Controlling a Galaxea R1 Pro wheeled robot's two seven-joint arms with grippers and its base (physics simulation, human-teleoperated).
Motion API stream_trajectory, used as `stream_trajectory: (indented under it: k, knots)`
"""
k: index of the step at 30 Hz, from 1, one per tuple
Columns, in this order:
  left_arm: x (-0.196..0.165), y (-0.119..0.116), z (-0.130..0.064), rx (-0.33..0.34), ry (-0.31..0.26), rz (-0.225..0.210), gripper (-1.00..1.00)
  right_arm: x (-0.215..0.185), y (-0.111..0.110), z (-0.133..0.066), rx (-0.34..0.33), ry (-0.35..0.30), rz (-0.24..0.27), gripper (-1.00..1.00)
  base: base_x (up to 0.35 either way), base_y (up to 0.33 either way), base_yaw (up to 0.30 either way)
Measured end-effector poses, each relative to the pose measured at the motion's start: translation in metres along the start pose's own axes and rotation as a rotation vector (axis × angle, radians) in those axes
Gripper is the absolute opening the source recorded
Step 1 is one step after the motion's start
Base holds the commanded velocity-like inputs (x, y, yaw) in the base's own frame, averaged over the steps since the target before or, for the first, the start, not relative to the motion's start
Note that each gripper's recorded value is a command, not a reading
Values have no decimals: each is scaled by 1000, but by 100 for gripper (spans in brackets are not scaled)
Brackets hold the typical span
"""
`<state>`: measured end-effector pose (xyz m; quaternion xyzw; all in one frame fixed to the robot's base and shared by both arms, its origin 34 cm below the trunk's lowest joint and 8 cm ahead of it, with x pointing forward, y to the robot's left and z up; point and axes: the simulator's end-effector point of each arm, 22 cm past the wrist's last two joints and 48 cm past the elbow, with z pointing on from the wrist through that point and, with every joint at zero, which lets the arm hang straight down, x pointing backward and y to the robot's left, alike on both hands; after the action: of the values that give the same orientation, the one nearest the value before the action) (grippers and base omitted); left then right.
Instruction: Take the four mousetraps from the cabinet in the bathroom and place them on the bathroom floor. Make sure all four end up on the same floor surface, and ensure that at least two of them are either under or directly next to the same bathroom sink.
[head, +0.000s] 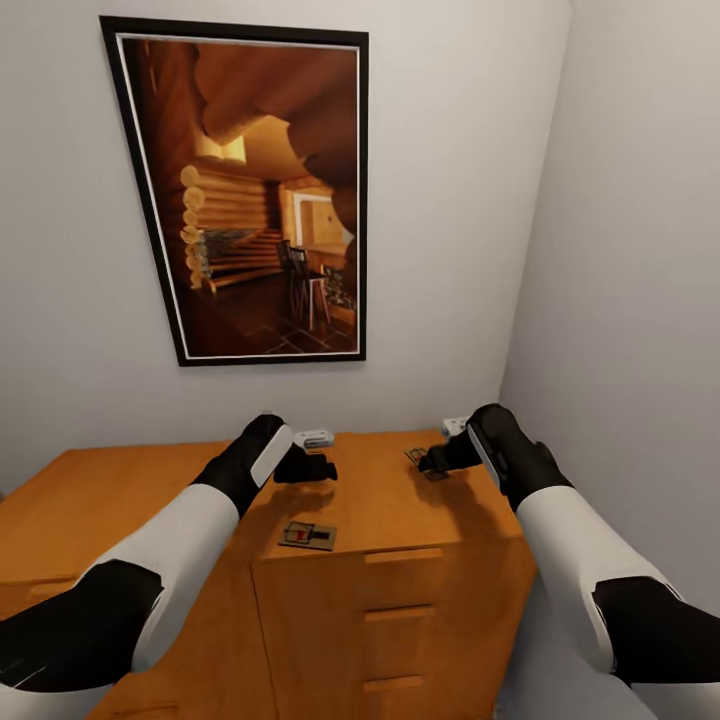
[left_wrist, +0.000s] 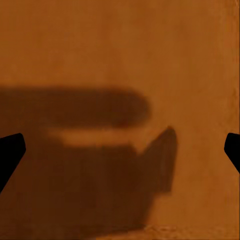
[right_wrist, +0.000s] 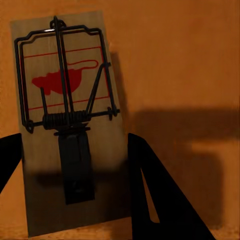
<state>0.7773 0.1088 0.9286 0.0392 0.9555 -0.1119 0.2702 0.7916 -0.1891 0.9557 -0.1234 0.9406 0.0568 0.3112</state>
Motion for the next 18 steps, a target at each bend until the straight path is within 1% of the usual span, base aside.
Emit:
stream_trajectory:
  k: [3, 6, 13, 18]
  knots:
    - [2, -6, 1, 7, 5, 5, 100, 0, 2, 0, -4, -1, 2, -100, -274, 0, 0]
    - [1, -10, 0, 13, 2, 9, 100, -1, 2, -1, -10, -3, 5, -100, -116, 0, 0]
    - [-1, -12, -1, 12, -3, 11, 100, -1, 3, -1, -14, -5, 5, -100, -23, 0, 0]
    - [2, -11, 1, 12, 5, 8, 100, -2, 2, -2, -11, -5, 2, -100, -29, 0, 0]
